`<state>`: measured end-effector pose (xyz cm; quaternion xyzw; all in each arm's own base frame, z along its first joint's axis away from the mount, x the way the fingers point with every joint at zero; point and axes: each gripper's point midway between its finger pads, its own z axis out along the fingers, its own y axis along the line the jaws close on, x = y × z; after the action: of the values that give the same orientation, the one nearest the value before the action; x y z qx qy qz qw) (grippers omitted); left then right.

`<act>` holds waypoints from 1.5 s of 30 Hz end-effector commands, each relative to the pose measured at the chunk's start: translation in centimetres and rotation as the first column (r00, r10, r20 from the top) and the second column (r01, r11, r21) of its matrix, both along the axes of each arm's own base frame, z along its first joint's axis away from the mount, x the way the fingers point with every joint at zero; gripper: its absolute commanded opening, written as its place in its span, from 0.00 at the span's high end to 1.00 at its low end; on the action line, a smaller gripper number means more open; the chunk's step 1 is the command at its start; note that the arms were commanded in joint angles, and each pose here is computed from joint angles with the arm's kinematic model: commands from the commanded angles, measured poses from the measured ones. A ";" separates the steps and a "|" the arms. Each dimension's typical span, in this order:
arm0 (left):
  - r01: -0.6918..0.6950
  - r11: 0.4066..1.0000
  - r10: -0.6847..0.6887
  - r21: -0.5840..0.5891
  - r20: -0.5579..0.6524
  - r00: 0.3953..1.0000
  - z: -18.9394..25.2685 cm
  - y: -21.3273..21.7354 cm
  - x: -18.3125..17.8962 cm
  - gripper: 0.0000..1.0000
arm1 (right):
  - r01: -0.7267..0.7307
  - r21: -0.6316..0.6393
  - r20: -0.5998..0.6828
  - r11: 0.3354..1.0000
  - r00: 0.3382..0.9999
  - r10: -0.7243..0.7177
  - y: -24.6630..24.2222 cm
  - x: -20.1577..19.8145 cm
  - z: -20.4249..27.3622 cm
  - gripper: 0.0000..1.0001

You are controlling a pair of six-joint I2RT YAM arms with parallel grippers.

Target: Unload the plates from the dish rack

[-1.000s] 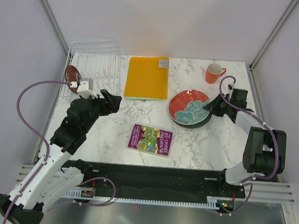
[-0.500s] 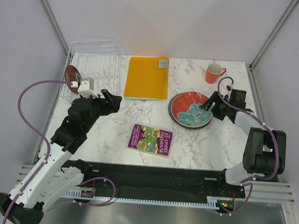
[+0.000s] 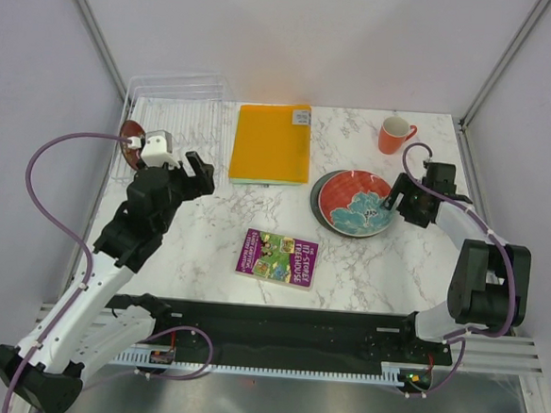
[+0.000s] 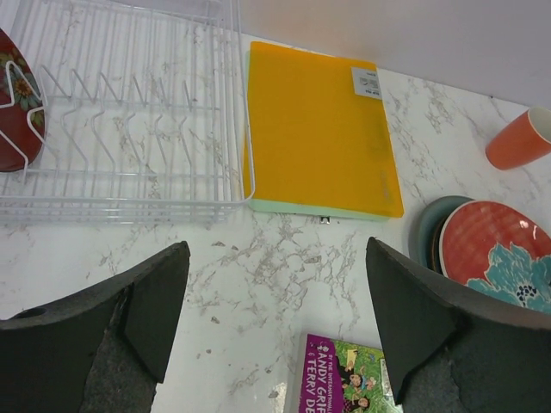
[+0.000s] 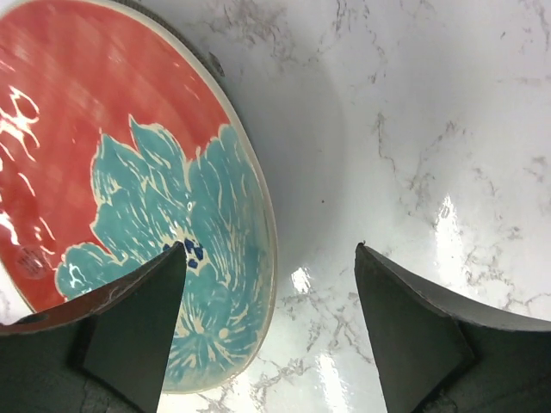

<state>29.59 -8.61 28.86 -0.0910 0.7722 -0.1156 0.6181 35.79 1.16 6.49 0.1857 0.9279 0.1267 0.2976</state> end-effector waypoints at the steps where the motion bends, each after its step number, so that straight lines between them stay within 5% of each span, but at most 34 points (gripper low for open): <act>1: -0.051 0.998 0.050 0.042 0.036 0.998 1.4 1.2 0.3 0.11 | -0.014 -0.078 -0.011 0.997 1.000 0.013 -0.4 0.2 0.4 0.14; 4: -0.206 0.973 0.200 0.107 0.066 0.978 2.5 4.1 0.8 0.02 | 0.004 -0.094 0.022 0.996 1.000 -0.002 -0.4 0.1 1.5 0.13; 8: -0.455 0.834 0.450 0.312 0.093 0.888 4.2 9.6 3.1 0.00 | 0.026 -0.084 0.142 0.996 0.990 -0.014 -0.2 0.0 5.5 0.11; 16: -0.573 0.723 0.594 0.385 0.078 0.801 4.7 16.6 9.9 0.00 | -0.024 -0.068 0.205 0.997 0.978 0.038 1.5 -1.1 7.4 0.09; 31: -0.406 0.879 0.471 0.249 -0.327 0.819 -6.9 21.5 15.9 0.02 | -0.092 -0.031 0.129 0.995 0.987 0.095 2.5 0.5 4.1 0.09; 45: -0.407 0.872 0.488 0.272 -0.422 0.764 -12.2 23.3 17.1 0.04 | -0.130 0.004 0.092 0.991 0.987 0.130 3.3 0.7 1.8 0.09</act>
<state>45.86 13.82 15.85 -0.2218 0.8742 0.1345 0.4106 35.92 4.17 8.45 0.1348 0.9250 0.1511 0.3215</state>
